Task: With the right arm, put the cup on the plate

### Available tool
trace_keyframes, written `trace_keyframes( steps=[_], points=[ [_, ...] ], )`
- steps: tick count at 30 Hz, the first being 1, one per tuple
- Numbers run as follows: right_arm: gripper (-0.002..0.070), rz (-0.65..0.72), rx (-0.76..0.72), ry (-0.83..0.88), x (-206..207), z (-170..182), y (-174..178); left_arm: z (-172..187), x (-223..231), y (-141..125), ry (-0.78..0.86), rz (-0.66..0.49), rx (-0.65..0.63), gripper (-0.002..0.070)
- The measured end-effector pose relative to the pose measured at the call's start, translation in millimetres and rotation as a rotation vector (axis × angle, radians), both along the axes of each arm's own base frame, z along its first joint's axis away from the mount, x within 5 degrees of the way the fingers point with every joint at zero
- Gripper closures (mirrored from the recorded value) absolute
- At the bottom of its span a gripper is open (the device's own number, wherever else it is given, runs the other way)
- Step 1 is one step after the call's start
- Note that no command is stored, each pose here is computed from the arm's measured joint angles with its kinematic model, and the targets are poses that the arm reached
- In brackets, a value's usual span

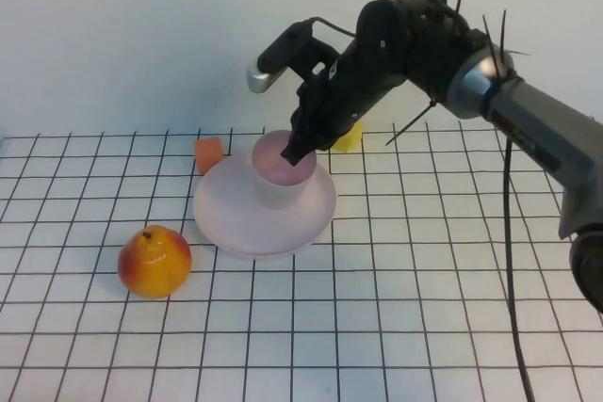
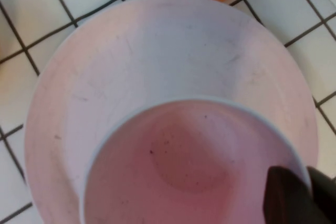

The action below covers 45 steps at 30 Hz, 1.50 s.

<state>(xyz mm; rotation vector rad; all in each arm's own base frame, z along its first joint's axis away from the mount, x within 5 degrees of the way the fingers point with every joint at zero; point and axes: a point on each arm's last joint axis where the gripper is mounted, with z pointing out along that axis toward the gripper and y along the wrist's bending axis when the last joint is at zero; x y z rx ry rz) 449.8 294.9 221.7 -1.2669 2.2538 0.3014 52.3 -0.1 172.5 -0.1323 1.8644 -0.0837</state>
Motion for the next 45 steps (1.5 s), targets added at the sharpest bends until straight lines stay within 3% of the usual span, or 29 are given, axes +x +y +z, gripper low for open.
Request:
trace_keyframes(
  steps=[11, 14, 20, 24, 27, 34, 40, 45],
  points=[
    [0.0633, -0.007, 0.012, 0.020, 6.7, -14.5, 5.5, 0.0, 0.0, 0.0, 0.000, 0.000, 0.000, 0.0678],
    [0.0554, -0.010, 0.025, 0.023, 6.5, -12.6, 6.4, 0.0, 0.0, 0.0, 0.000, 0.000, 0.000, 0.0678],
    [0.0330, -0.009, 0.061, -0.016, 6.9, 12.4, 7.6, 0.0, 0.0, 0.0, 0.000, 0.000, 0.000, 0.0678],
    [0.0297, 0.004, 0.034, -0.087, 2.4, 52.6, 0.3, 0.0, 0.0, 0.0, 0.000, 0.000, 0.000, 0.0678],
    [0.0339, -0.044, 0.016, -0.173, -5.3, 99.1, -16.6, 0.0, 0.0, 0.0, 0.000, 0.000, 0.000, 0.0678],
    [0.0627, -0.196, 0.130, -0.417, -39.8, 229.9, -96.4, 0.0, 0.0, 0.0, 0.000, 0.000, 0.000, 0.0678],
    [0.0674, -0.301, 0.235, -0.589, -91.7, 315.2, -168.4, 0.0, 0.0, 0.0, 0.000, 0.000, 0.000, 0.0678],
    [0.0677, -0.329, 0.270, -0.659, -132.6, 351.6, -197.8, 0.0, 0.0, 0.0, 0.000, 0.000, 0.000, 0.0678]
  ],
)
